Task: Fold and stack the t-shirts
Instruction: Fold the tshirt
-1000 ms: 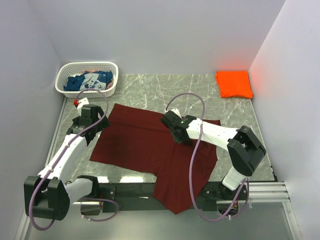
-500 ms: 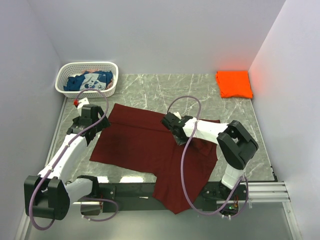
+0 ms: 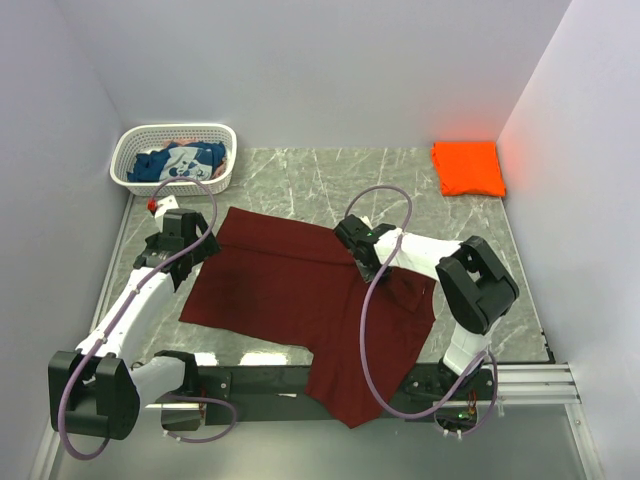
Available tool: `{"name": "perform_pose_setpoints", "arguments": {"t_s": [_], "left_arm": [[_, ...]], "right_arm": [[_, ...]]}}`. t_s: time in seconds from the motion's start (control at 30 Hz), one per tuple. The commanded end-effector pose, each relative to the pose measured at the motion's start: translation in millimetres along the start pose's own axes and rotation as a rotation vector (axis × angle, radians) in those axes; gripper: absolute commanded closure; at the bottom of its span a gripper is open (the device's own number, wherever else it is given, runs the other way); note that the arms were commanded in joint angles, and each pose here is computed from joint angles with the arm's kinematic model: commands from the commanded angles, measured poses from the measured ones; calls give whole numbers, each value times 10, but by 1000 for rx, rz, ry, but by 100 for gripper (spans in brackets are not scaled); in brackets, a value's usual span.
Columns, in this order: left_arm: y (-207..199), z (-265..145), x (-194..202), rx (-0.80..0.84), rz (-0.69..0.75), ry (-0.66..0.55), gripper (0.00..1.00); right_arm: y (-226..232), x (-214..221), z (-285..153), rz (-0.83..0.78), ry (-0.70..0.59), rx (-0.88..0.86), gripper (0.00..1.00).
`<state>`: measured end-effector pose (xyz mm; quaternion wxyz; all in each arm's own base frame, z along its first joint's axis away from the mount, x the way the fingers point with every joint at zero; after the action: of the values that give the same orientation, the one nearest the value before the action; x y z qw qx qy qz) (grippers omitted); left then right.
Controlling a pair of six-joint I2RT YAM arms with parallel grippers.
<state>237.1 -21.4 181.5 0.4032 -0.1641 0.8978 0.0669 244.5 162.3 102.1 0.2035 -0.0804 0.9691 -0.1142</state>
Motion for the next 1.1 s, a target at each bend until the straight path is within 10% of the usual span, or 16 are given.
{"name": "perform_pose_setpoints", "arguments": {"t_s": [0.0, 0.53, 1.07], "left_arm": [[-27, -31, -149, 4, 0, -51, 10], [-33, -19, -140, 8, 5, -44, 10], [-39, -12, -130, 13, 9, -36, 10]], "right_arm": [[31, -76, 30, -8, -27, -5, 63], [-48, -52, -249, -17, -12, -82, 91], [142, 108, -439, -23, 208, -353, 89]]}}
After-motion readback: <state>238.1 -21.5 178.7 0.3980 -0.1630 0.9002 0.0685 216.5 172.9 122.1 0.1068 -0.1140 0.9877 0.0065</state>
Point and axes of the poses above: each gripper's point midway between its finger pads, its own z axis out along the fingers, its own y axis along the line the jaws close on, x = y × z, the point moved 9 cm from there along -z, back along the fingers, and after that the axes turned 11 degrees about z, right-handed, at the moved point
